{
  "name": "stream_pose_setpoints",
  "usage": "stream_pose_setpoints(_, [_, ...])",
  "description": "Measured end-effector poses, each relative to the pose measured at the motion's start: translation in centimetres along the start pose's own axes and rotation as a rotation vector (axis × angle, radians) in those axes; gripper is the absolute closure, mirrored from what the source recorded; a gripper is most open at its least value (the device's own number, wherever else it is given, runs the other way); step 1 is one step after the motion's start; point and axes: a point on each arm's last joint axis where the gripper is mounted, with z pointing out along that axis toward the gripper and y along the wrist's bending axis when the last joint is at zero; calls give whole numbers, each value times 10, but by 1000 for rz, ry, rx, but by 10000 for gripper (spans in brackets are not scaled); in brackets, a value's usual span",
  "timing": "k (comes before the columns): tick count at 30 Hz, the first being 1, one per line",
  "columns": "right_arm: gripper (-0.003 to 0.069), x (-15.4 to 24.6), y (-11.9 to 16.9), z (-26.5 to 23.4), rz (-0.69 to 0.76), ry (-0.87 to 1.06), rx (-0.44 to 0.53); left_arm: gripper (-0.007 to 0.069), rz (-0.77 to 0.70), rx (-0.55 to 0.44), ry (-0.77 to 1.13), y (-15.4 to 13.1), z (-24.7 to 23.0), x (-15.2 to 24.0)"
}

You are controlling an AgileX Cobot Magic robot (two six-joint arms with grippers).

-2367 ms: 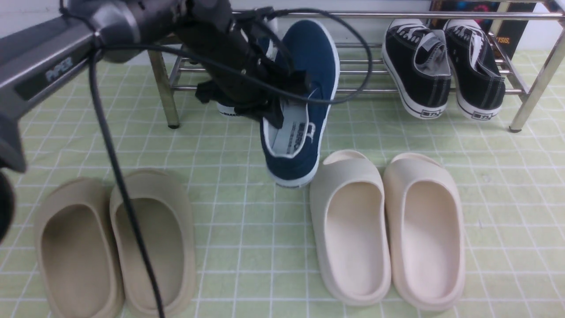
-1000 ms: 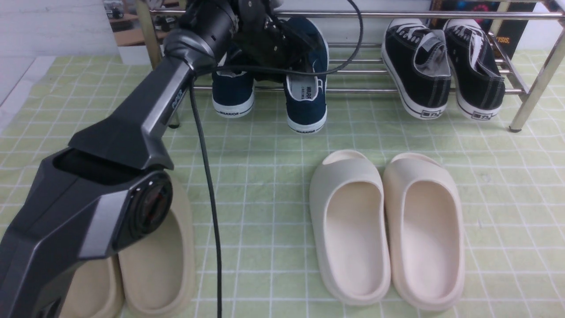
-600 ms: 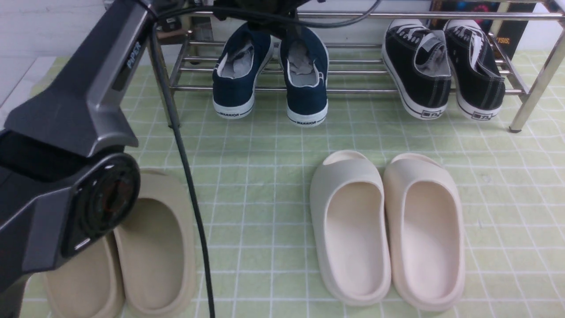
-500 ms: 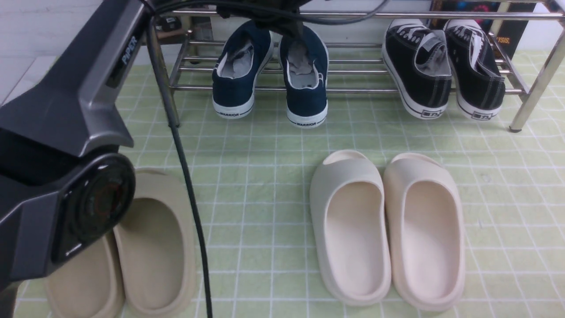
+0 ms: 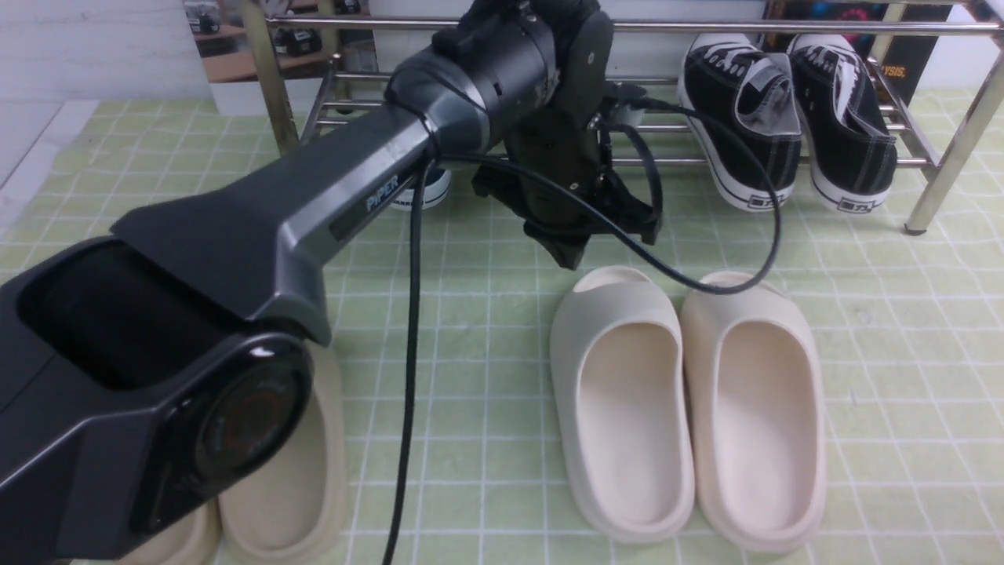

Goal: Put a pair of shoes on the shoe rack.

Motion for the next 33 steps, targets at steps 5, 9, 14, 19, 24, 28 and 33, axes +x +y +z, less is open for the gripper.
stream_pose_setpoints(5, [419, 0, 0, 0, 0, 0, 0, 638, -27, -65, -114, 11, 9, -11])
stream_pose_setpoints(9, [419, 0, 0, 0, 0, 0, 0, 638, -95, -73, -201, 11, 7, -18])
stream_pose_setpoints(14, [419, 0, 0, 0, 0, 0, 0, 638, -137, -68, -236, 11, 6, -21])
stream_pose_setpoints(19, [419, 0, 0, 0, 0, 0, 0, 638, -123, -109, -241, 15, 3, -21])
stream_pose_setpoints(24, [419, 0, 0, 0, 0, 0, 0, 638, -131, -120, -234, 18, -26, -20])
stream_pose_setpoints(28, [419, 0, 0, 0, 0, 0, 0, 638, -95, -87, -157, 16, -63, -11])
stream_pose_setpoints(33, [419, 0, 0, 0, 0, 0, 0, 638, -29, -60, -141, 16, -114, 0])
